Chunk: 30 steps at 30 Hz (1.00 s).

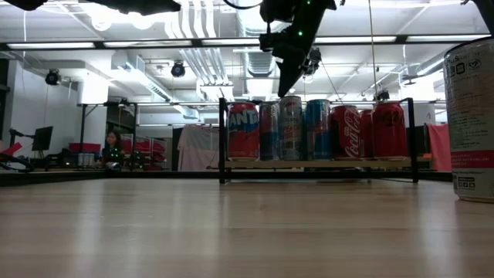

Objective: Place canned beverage on shelf
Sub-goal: Put the blue soda can on the shelf

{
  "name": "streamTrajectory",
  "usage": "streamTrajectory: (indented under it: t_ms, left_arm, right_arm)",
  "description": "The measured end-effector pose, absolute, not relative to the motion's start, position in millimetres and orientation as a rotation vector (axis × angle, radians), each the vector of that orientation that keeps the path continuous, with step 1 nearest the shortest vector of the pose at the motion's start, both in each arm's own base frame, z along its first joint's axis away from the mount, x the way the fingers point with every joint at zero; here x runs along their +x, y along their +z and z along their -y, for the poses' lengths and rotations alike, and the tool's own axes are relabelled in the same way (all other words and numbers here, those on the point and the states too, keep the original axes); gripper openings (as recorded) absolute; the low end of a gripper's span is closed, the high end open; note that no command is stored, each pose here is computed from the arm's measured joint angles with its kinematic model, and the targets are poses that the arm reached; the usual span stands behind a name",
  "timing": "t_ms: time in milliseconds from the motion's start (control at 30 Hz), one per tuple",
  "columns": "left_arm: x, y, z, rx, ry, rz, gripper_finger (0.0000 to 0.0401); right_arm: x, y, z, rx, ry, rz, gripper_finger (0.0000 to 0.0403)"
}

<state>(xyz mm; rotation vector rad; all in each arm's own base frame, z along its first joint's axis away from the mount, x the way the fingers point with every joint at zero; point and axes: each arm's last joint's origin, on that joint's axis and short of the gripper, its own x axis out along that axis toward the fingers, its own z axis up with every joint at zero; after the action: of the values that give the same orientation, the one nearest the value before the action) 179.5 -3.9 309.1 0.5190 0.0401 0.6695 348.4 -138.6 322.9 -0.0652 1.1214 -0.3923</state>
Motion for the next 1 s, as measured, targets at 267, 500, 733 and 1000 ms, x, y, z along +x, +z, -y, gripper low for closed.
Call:
streamTrajectory:
  t_ms: [267, 500, 733, 1000]
  left_arm:
    - [180, 309, 4, 0.519, 0.67, -0.04, 0.0278]
    - [179, 309, 4, 0.518, 0.67, -0.04, 0.0278]
    - [179, 309, 4, 0.518, 0.67, -0.039, 0.0278]
    - [179, 309, 4, 0.518, 0.67, -0.039, 0.0278]
  right_arm:
    - [358, 312, 144, -0.084, -0.384, -1.12, 0.0009]
    - [362, 305, 149, -0.149, -0.413, -1.143, 0.0009]
    - [364, 320, 147, -0.152, -0.455, -1.057, 0.0009]
    - [382, 312, 155, -0.174, -0.47, -0.951, 0.0009]
